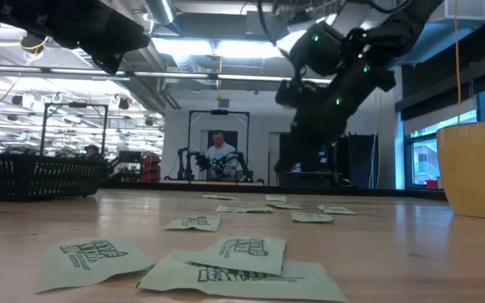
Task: Pick and place Stevia / Truvia into bins
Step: Put the stevia packet into the black bin
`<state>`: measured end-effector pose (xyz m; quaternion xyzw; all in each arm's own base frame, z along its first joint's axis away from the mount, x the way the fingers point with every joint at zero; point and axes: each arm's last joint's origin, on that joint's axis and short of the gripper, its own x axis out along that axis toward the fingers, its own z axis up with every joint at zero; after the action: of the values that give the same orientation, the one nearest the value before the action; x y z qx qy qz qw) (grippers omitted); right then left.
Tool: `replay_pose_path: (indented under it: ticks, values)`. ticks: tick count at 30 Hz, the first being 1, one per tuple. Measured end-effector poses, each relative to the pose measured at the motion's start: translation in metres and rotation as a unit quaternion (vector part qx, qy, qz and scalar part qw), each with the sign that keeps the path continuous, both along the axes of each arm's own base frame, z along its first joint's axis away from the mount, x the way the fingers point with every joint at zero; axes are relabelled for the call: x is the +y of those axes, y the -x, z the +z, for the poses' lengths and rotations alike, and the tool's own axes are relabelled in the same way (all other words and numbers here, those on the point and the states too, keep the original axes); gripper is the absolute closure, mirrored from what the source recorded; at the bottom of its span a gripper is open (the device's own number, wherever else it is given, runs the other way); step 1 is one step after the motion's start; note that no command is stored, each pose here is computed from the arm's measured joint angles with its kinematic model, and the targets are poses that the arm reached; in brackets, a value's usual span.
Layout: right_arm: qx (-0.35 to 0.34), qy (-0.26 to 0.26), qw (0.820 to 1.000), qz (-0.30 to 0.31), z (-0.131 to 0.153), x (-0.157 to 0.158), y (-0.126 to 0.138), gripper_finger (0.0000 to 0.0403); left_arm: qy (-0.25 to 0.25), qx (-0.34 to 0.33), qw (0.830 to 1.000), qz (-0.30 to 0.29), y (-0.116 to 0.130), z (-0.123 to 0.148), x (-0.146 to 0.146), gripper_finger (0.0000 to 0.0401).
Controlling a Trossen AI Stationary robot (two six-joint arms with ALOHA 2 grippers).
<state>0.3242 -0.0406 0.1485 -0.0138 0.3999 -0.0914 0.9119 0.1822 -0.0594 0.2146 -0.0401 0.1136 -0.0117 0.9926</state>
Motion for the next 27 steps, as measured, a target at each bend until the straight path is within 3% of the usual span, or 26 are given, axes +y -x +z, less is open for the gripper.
replay_pose_path:
  ticks: [5, 11, 20, 27]
  values:
    - [0.034, 0.033, 0.999, 0.013, -0.019, -0.002, -0.003, 0.0281, 0.000, 0.000, 1.000, 0.000, 0.000, 0.000, 0.000, 0.0326]
    - [0.054, 0.056, 0.997, -0.014, -0.031, -0.008, -0.003, 0.0281, 0.000, 0.000, 1.000, 0.000, 0.000, 0.000, 0.000, 0.0322]
    - [0.022, 0.057, 0.997, -0.038, -0.027, -0.023, -0.006, 0.0281, 0.001, -0.003, 1.000, 0.000, 0.000, 0.001, 0.000, 0.0326]
    - [0.018, 0.022, 0.998, -0.054, -0.031, -0.029, -0.005, 0.0281, -0.003, 0.007, 1.000, 0.000, 0.000, -0.002, 0.000, 0.0326]
